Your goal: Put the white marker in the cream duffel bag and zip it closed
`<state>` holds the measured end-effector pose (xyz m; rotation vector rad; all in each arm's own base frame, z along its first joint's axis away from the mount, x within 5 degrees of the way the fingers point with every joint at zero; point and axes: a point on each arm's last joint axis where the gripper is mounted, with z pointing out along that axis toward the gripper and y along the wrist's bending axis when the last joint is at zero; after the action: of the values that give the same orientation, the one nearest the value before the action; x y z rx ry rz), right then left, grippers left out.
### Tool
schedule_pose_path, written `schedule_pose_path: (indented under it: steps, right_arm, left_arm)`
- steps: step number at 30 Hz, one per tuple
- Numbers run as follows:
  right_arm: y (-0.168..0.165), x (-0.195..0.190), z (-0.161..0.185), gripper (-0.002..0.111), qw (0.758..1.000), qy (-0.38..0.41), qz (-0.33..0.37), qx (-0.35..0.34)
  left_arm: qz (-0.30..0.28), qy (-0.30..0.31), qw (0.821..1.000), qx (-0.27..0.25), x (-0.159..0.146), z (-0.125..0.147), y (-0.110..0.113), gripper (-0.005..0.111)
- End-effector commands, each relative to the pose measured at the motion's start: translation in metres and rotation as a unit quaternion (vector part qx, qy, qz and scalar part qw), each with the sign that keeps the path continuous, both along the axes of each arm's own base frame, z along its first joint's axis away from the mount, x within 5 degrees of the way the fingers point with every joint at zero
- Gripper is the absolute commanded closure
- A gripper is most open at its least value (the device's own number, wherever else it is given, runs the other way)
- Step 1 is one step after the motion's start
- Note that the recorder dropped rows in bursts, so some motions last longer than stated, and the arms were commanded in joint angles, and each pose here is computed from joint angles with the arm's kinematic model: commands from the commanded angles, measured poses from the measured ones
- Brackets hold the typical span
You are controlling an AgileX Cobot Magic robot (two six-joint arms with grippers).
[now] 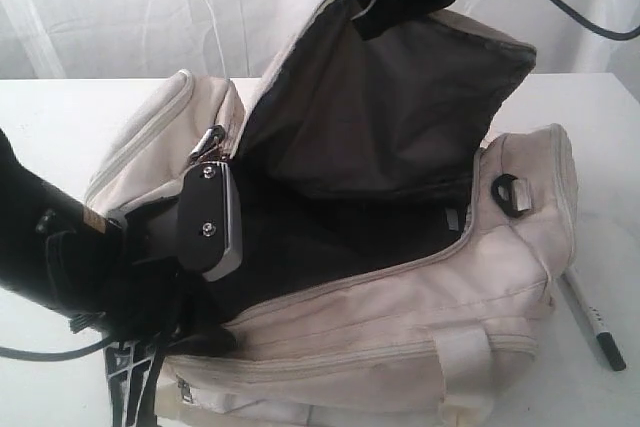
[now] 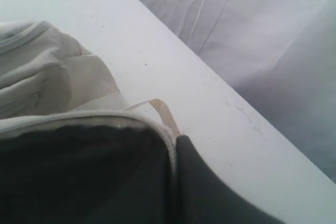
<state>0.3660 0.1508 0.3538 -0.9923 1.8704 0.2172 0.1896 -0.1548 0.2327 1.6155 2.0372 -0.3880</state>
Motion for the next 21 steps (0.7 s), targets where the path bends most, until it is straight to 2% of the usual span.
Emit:
schedule_pose_path:
  steps: [1,7,12,17,19,21]
  right_arm:
    - [-0.014,0.009,0.013,0.108,0.999,-0.035,-0.038,0.015]
    - [-0.013,0.008,0.012,0.108,0.999,-0.024,-0.031,0.019]
    - [-0.01,0.001,0.006,0.108,1.0,0.017,-0.003,0.01]
    - [-0.007,-0.005,0.001,0.108,0.998,0.057,0.02,0.012]
    - [-0.006,-0.009,-0.002,0.105,0.996,0.077,0.034,0.009]
    - [-0.005,-0.012,-0.003,0.093,0.995,0.092,0.044,0.005]
  left_arm:
    - [0.003,0.039,0.999,0.009,-0.01,-0.011,0.003,0.107]
    - [0.011,0.029,1.0,0.008,-0.009,-0.013,0.004,0.107]
    - [0.025,0.009,1.0,-0.003,-0.005,-0.011,0.003,0.107]
    - [0.025,-0.019,0.999,-0.022,0.005,0.007,-0.004,0.107]
    - [0.026,-0.029,0.999,-0.029,0.008,0.013,-0.006,0.101]
    - [0.027,-0.035,0.998,-0.035,0.011,0.018,-0.007,0.087]
